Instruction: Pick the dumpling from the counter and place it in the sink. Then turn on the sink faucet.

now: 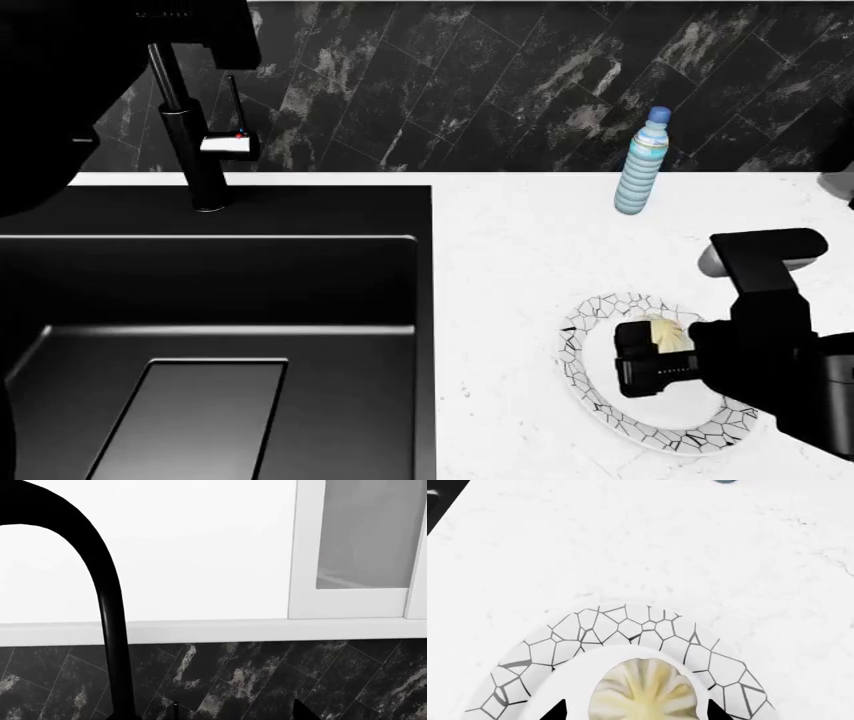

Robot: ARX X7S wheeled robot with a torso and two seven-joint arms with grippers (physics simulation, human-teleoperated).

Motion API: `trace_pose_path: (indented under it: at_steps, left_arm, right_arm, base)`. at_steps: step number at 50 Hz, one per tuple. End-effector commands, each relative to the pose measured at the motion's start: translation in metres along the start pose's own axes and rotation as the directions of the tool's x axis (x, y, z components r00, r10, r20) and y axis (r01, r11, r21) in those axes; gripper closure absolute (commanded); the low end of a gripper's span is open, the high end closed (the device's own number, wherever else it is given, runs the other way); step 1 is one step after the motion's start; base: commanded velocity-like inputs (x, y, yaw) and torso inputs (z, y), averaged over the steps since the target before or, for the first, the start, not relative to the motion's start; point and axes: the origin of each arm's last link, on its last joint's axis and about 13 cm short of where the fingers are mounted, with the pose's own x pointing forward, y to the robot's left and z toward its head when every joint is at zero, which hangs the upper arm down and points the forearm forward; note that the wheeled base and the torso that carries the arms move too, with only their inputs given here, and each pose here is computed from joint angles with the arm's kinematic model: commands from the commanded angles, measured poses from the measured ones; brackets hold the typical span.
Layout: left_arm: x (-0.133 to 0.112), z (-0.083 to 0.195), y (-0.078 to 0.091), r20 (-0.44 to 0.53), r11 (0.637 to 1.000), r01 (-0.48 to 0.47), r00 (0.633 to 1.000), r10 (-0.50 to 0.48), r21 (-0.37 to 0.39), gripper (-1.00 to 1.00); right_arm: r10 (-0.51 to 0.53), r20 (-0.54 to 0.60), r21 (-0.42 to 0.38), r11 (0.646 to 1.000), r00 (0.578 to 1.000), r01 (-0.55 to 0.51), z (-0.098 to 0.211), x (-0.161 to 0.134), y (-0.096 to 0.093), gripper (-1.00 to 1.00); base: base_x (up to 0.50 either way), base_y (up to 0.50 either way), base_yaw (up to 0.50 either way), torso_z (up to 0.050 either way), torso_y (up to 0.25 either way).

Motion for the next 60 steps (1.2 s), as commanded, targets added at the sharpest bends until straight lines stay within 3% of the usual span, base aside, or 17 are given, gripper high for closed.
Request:
trace_pose_path:
  at_steps: [1, 12, 13, 28, 38, 48, 60]
  left_arm:
    - [0.000, 0.000, 0.000, 0.000, 1.000, 0.000, 1.000, 0.000, 0.000, -1.00]
    - [-0.001, -0.001, 0.001, 0.000, 1.000, -0.002, 1.000, 0.002, -0.004, -1.00]
    - [-0.001, -0.001, 0.001, 0.001, 1.000, -0.003, 1.000, 0.003, -0.003, -1.00]
    - [-0.002, -0.004, 0.000, -0.006, 1.000, 0.000, 1.000, 0.000, -0.004, -1.00]
    - [-0.002, -0.005, -0.001, -0.008, 1.000, 0.007, 1.000, -0.007, -0.003, -1.00]
    - [-0.001, -0.005, 0.000, -0.009, 1.000, 0.007, 1.000, -0.007, -0.004, -1.00]
    - [0.000, -0.004, -0.002, -0.009, 1.000, 0.010, 1.000, -0.010, -0.003, -1.00]
  right_arm:
    - [0.004, -0.009, 0.007, 1.000, 1.000, -0.004, -0.004, 0.005, -0.001, -1.00]
    - [0.013, -0.009, 0.010, 1.000, 1.000, -0.013, -0.007, 0.007, 0.000, -1.00]
    - [0.009, -0.004, 0.009, 1.000, 1.000, -0.009, -0.006, 0.006, 0.000, 1.00]
    - [0.005, 0.019, 0.004, 1.000, 1.000, -0.005, -0.004, 0.001, 0.000, 1.00]
    - [-0.024, 0.117, -0.030, 0.999, 0.993, 0.028, 0.022, -0.026, 0.002, 1.00]
    - [0.044, 0.167, -0.119, 0.993, 0.985, -0.024, 0.042, -0.033, 0.020, 1.00]
    - [0.186, 0.151, -0.265, 0.954, 0.971, -0.141, 0.061, -0.019, 0.056, 1.00]
  base:
    - [0.00, 0.00, 0.00, 0.000, 0.000]
    - [0.00, 0.00, 0.00, 0.000, 0.000]
    - [0.00, 0.00, 0.00, 0.000, 0.000]
    - [0.00, 0.00, 0.00, 0.000, 0.000]
    - [0.00, 0.00, 0.00, 0.000, 0.000]
    - [0.00, 0.00, 0.00, 0.000, 0.000]
    - [0.00, 0.00, 0.00, 0.000, 0.000]
